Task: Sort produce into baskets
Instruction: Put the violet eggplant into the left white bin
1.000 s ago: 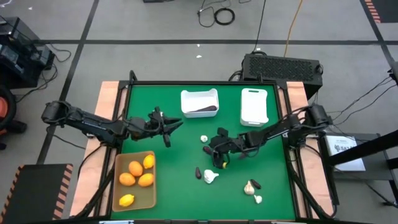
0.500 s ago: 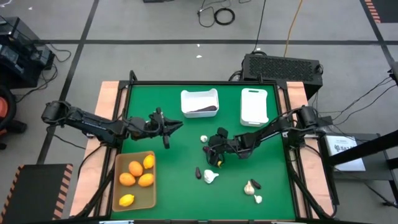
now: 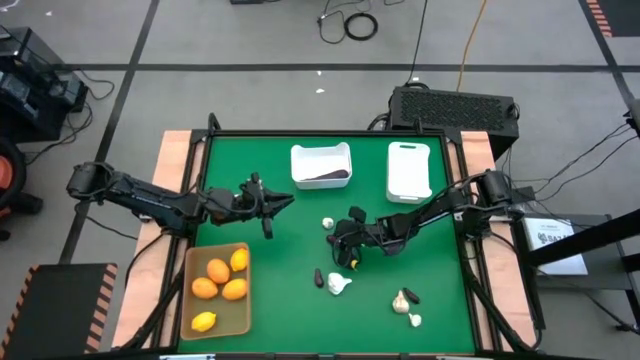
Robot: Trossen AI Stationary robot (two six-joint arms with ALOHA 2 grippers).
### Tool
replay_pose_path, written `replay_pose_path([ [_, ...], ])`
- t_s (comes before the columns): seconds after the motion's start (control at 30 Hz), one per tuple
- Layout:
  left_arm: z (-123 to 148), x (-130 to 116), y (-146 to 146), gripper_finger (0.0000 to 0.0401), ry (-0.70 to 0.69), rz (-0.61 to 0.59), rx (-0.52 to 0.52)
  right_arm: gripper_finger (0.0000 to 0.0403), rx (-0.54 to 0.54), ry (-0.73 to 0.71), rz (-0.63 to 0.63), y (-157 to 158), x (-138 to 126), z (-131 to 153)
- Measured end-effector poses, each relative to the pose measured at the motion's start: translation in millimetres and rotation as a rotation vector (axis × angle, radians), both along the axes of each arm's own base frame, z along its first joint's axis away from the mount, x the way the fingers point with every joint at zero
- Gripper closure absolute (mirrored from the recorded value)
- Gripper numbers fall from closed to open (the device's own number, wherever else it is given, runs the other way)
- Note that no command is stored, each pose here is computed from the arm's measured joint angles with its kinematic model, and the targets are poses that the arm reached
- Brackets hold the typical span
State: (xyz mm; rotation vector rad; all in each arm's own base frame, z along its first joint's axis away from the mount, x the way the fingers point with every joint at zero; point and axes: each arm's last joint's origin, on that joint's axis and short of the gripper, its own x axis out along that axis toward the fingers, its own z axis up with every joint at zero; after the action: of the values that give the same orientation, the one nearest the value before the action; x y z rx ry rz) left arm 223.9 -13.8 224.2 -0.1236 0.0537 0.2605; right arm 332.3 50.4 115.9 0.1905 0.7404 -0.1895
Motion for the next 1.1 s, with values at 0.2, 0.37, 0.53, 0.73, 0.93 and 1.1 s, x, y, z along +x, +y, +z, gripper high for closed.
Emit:
replay_pose_path([
  [0.2, -1, 0, 0, 0.0354, 0.014, 0.000, 0.002, 0.0348, -0.027, -0.082, 0.067, 2, 9, 37],
  [0.37, -2, 0, 0, 0.0354, 0.019, 0.000, 0.002, 0.0346, -0.141, -0.125, 0.108, -12, 19, 81],
  [0.53, -2, 0, 0, 0.0354, 0.021, 0.000, 0.002, 0.0345, -0.238, -0.133, 0.082, -44, 33, 113],
  [0.73, -3, 0, 0, 0.0354, 0.030, 0.000, 0.001, 0.0344, -0.302, -0.119, -0.019, -97, 37, 124],
  [0.93, -10, -1, 2, 0.0354, 0.102, 0.011, 0.004, 0.0331, -0.302, -0.104, -0.126, -138, 29, 124],
  [1.1, -18, -3, 9, 0.0354, 0.191, 0.050, -0.010, 0.0304, -0.297, -0.100, -0.182, -157, 24, 124],
])
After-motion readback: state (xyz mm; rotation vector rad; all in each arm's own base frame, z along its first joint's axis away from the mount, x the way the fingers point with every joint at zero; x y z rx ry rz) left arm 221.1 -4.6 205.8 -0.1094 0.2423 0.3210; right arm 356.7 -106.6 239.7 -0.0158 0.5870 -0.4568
